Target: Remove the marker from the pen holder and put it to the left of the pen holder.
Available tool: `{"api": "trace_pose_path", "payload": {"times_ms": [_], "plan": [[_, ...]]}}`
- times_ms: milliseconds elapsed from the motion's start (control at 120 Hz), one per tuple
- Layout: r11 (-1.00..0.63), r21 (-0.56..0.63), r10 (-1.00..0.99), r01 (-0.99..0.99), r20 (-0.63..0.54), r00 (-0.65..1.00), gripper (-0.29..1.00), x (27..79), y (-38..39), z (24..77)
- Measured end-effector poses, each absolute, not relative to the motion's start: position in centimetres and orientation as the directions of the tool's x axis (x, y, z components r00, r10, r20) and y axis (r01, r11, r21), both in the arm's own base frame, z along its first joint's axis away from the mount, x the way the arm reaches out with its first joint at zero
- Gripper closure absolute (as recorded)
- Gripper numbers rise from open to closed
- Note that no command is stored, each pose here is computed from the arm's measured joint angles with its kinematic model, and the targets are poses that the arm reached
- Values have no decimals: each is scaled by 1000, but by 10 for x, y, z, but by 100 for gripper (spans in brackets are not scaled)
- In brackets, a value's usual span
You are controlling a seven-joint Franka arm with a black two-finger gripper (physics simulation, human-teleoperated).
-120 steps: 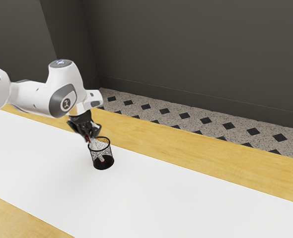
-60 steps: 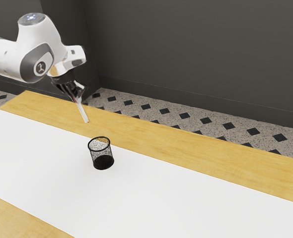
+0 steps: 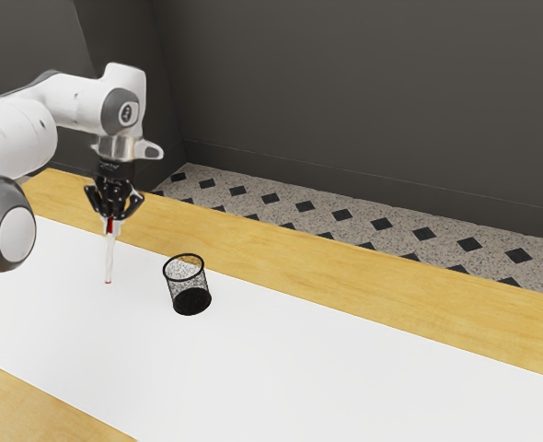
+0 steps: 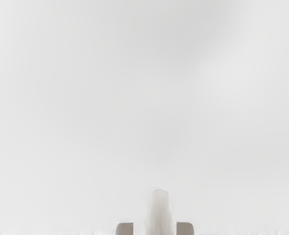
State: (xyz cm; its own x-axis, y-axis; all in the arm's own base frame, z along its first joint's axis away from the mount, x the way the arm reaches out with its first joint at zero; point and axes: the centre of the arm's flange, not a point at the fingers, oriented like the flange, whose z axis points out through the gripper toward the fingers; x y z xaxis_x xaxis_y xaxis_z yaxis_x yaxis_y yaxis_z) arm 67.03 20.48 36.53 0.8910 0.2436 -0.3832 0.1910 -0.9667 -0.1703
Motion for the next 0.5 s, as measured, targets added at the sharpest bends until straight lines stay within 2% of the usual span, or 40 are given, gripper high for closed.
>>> {"api": "trace_pose_path", "payload": {"times_ms": [100, 300, 333, 367, 458, 500], "plan": [[-973, -155, 224, 172, -432, 874, 78, 674, 202, 350], [-980, -96, 198, 173, -468, 861, 35, 669, 200, 346], [-980, -94, 197, 174, -443, 875, 30, 663, 198, 375], [-981, -96, 193, 169, -388, 901, 25, 647, 188, 427], [-991, -91, 106, 93, -152, 983, 16, 588, 122, 566], [-994, -99, 53, 48, -53, 997, 13, 569, 92, 613]]}}
